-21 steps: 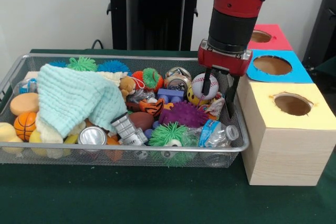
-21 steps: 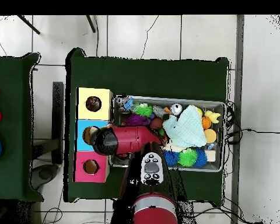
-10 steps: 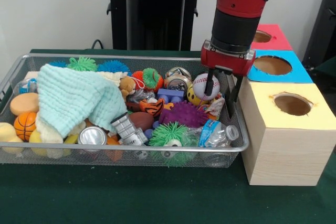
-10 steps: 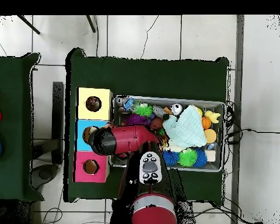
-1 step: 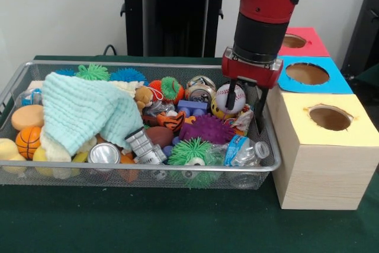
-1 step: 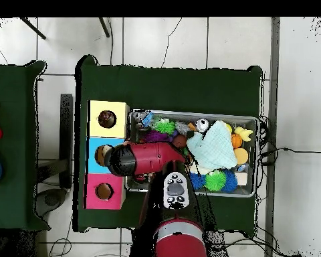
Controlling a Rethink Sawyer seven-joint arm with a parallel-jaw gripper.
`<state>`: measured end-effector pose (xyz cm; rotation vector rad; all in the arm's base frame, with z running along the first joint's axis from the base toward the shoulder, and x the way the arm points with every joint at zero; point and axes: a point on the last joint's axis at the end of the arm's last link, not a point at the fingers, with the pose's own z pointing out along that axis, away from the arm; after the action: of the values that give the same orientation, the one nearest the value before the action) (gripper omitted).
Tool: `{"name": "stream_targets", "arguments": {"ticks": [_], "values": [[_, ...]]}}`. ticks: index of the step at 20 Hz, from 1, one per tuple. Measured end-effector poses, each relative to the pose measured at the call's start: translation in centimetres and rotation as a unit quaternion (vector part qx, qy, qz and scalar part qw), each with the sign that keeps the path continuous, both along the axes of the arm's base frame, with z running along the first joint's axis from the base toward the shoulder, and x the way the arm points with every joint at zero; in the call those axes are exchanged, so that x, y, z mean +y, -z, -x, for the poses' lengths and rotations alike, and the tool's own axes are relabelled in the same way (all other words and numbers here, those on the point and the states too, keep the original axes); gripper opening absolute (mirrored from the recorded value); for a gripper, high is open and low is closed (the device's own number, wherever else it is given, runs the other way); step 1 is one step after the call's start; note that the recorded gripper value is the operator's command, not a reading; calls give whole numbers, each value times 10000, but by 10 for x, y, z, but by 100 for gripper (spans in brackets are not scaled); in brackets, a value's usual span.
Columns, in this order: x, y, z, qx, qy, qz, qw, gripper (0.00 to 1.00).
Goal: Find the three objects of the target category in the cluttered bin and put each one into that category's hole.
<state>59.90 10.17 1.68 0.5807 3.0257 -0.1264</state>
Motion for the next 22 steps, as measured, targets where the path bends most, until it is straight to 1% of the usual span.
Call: {"name": "stream_targets", "arguments": {"ticks": [1, 5, 8, 12, 15, 18, 22], "values": [[-3, -1, 0, 23, 21, 4, 10000, 100], [-19, -16, 5, 219, 121, 65, 9997, 100], [-29, -23, 10, 297, 122, 122, 9994, 100], [-45, -31, 17, 318, 81, 218, 9992, 100], [-57, -32, 25, 364, 62, 271, 9990, 100], [-67, -29, 38, 466, 23, 322, 9984, 100], [-73, -28, 42, 494, -3, 353, 9982, 100]]}}
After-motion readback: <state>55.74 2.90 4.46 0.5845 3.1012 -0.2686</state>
